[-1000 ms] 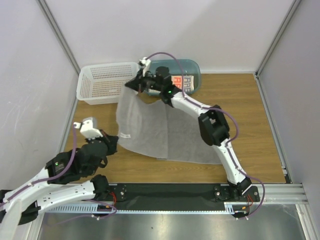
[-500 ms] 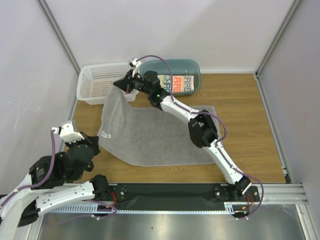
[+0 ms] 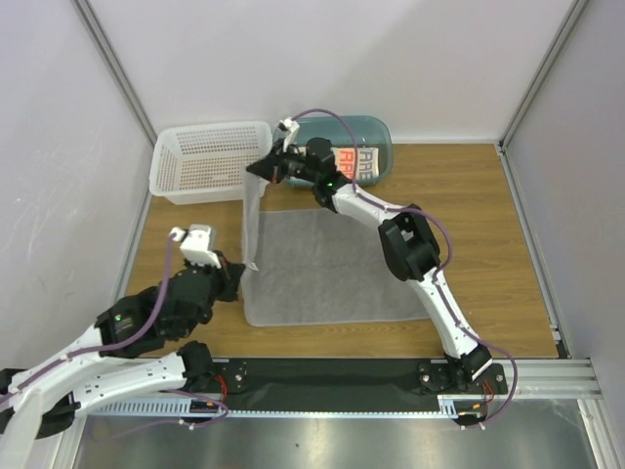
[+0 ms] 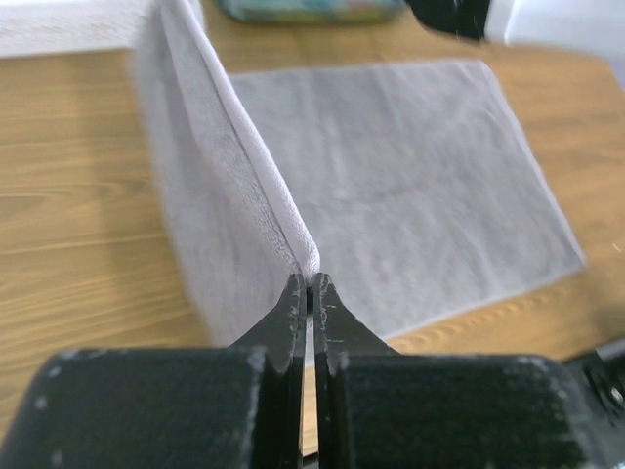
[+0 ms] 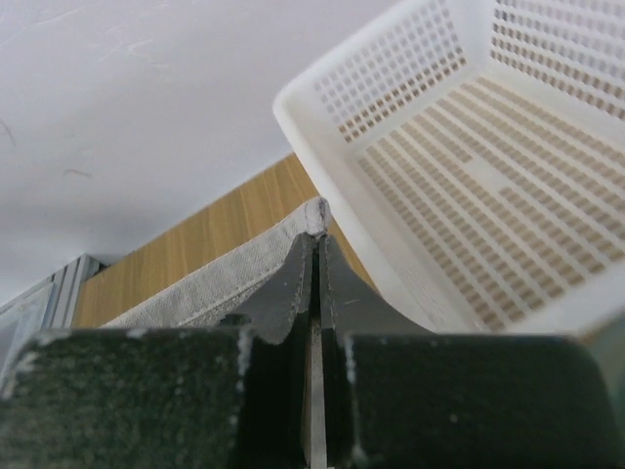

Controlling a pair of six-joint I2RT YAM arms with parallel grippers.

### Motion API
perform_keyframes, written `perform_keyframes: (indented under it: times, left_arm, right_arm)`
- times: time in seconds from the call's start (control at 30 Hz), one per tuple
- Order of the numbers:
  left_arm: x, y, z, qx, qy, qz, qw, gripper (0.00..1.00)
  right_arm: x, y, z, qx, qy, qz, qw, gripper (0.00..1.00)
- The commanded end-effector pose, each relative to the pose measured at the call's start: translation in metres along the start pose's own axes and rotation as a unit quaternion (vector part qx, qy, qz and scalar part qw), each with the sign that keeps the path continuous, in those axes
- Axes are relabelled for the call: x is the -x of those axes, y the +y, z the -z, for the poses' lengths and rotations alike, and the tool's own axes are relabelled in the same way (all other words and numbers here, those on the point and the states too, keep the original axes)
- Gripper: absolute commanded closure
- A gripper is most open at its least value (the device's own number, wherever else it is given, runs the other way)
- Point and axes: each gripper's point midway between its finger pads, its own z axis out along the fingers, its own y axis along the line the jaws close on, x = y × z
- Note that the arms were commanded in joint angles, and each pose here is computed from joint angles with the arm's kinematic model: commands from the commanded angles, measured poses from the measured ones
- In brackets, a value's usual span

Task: Fold and stack the towels
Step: Fold the towel

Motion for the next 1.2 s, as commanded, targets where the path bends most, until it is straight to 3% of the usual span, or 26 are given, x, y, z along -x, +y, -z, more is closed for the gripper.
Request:
perform_keyframes:
  times: [0.0, 0.2, 0.37, 0.4, 0.83, 1.17]
  left_arm:
    - [-0.011, -0.046, -0.008, -0.095, 0.013, 0.026, 0.995, 1.00]
    - [-0.025, -0.098, -0.017, -0.163, 0.027, 0.016, 0.986, 1.00]
    - [-0.051, -0.132, -0.035, -0.161, 0.068, -0.033, 0.984, 1.00]
    - [-0.052, -0.140, -0.036, -0.171, 0.067, -0.033, 0.983, 1.00]
    - [-0.099, -0.225, -0.077, -0.227, 0.122, -0.069, 0.964, 1.00]
    - [-0.096, -0.287, -0.094, -0.267, 0.120, -0.083, 0.953, 1.00]
  right_arm:
    - [0.076, 0.020, 0.034, 0.035, -0.040, 0.049, 0.997, 1.00]
    - [0.079, -0.001, 0.095, 0.008, -0.023, 0.061, 0.998, 1.00]
    - [0.081, -0.024, 0.152, -0.016, -0.013, 0.073, 0.997, 1.00]
    - [0.065, -0.028, 0.163, -0.017, 0.001, 0.061, 0.998, 1.00]
    - [0.039, -0.086, 0.288, -0.080, 0.027, 0.031, 0.996, 1.00]
    - [0.054, -0.095, 0.324, -0.102, 0.031, 0.036, 0.994, 1.00]
